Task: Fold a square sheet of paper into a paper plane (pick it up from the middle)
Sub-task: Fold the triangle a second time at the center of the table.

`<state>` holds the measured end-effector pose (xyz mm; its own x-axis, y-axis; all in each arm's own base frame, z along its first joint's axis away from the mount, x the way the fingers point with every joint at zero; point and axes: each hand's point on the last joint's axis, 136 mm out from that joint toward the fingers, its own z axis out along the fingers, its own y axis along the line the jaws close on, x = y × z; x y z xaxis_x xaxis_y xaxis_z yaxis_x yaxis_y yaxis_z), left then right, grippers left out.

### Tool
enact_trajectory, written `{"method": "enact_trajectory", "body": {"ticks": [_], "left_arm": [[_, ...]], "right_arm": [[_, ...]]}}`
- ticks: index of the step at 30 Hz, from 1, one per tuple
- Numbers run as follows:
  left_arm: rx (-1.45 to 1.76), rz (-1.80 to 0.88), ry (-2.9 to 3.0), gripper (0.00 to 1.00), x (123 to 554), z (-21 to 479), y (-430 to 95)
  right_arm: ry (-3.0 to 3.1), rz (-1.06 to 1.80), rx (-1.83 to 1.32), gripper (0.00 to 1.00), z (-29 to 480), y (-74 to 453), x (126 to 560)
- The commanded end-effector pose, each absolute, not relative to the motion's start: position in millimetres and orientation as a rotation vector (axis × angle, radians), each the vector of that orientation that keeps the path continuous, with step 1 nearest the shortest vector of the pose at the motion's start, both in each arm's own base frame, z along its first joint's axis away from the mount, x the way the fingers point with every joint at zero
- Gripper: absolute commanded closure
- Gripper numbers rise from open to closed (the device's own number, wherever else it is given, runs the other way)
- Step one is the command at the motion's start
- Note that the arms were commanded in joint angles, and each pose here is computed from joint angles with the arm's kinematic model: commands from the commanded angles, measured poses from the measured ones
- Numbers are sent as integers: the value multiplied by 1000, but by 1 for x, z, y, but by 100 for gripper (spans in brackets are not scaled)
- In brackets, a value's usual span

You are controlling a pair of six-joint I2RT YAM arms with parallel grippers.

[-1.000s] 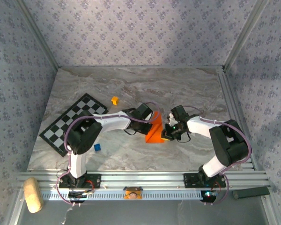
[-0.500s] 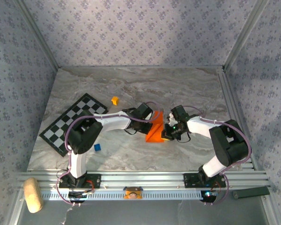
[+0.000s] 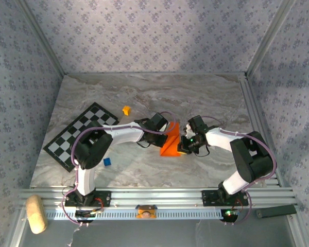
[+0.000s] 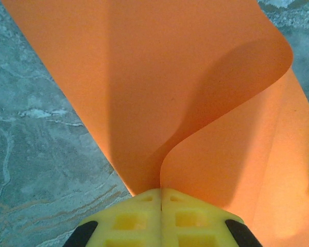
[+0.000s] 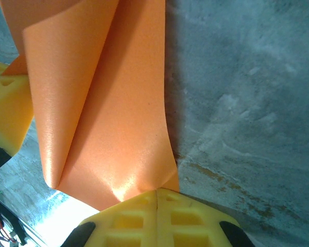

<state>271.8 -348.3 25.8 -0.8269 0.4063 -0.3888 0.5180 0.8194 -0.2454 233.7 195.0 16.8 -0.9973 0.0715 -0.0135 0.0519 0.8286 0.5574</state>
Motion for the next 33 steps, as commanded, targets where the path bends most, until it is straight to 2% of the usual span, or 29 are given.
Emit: {"method": "enact_trajectory", "body": {"ticks": [1,10,17,23,33], "left_arm": [[692,-533,2659,95,271,44,-349],[681,-547,2680,95,269,39,-350],[680,-552,2677,95,269,39,-351],[691,-555,2661,95,271,43,-353],[730,-521,2659,94,275,39,-354]], "right_arm": [[3011,818,113,97,10,185,229],[2874,967,100,93,42,203,247],[2924,946,111,93,26,207,248],[3035,748,100,96,2,186,236],[3048,739,78,96,-4,182,233]]}}
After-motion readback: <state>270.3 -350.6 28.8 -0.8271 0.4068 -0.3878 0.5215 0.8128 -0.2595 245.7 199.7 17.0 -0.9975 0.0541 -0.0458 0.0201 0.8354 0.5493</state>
